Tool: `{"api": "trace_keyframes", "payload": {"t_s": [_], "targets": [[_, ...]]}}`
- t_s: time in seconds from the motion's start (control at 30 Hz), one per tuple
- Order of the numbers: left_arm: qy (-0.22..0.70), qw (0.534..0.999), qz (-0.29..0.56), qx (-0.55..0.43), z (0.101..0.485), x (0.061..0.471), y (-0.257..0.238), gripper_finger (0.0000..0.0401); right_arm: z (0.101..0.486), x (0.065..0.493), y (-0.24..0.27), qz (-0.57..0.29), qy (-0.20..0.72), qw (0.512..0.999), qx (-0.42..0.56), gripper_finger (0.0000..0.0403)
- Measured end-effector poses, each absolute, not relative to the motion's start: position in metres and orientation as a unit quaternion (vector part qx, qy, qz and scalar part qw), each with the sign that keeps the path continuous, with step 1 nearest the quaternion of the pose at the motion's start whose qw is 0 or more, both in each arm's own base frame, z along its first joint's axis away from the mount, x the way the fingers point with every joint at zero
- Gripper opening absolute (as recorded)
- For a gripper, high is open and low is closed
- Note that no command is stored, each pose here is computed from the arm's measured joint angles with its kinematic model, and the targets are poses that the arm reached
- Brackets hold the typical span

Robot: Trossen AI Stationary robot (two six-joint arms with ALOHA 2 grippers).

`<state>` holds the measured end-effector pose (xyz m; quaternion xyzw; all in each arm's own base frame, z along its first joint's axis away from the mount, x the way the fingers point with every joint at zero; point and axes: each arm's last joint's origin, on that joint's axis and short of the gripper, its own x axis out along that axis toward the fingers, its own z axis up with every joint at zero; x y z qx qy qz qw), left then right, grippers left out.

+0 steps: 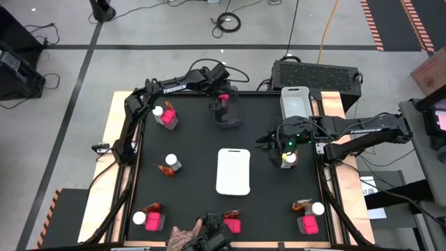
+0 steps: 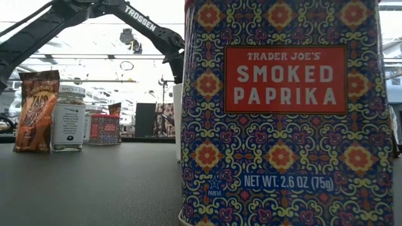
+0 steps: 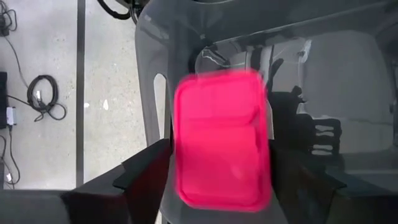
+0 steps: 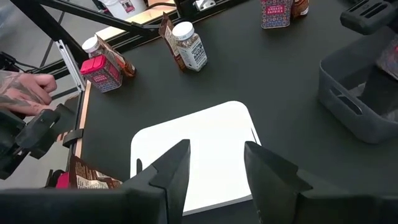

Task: Sort spices by type
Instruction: Put the red seasoning can into the black bin

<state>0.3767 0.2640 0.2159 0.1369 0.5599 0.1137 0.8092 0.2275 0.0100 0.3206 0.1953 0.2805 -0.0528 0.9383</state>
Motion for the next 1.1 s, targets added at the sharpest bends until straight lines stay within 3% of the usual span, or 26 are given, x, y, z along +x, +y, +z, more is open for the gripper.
{"api": "trace_keyframes", "payload": {"t_s": [0.27, 0.57, 0.8, 1.1], "targets": [[0.565, 0.804, 0.123, 0.142, 0.222, 0.374, 0.263, 0.0329, 0.321, 0.228, 0.01, -0.053, 0.28, 0.938, 0.195, 0.0146], [0.503, 0.836, 0.16, 0.149, 0.296, 0.355, 0.236, 0.0334, 0.321, 0.228, 0.01, -0.052, 0.281, 0.939, 0.191, 0.0146], [0.469, 0.873, 0.131, 0.023, 0.37, 0.308, 0.168, 0.0334, 0.321, 0.228, 0.01, -0.05, 0.281, 0.939, 0.191, 0.0146], [0.486, 0.869, 0.075, -0.065, 0.419, 0.252, 0.058, 0.0334, 0.321, 0.228, 0.01, -0.043, 0.28, 0.942, 0.181, 0.0146]]}}
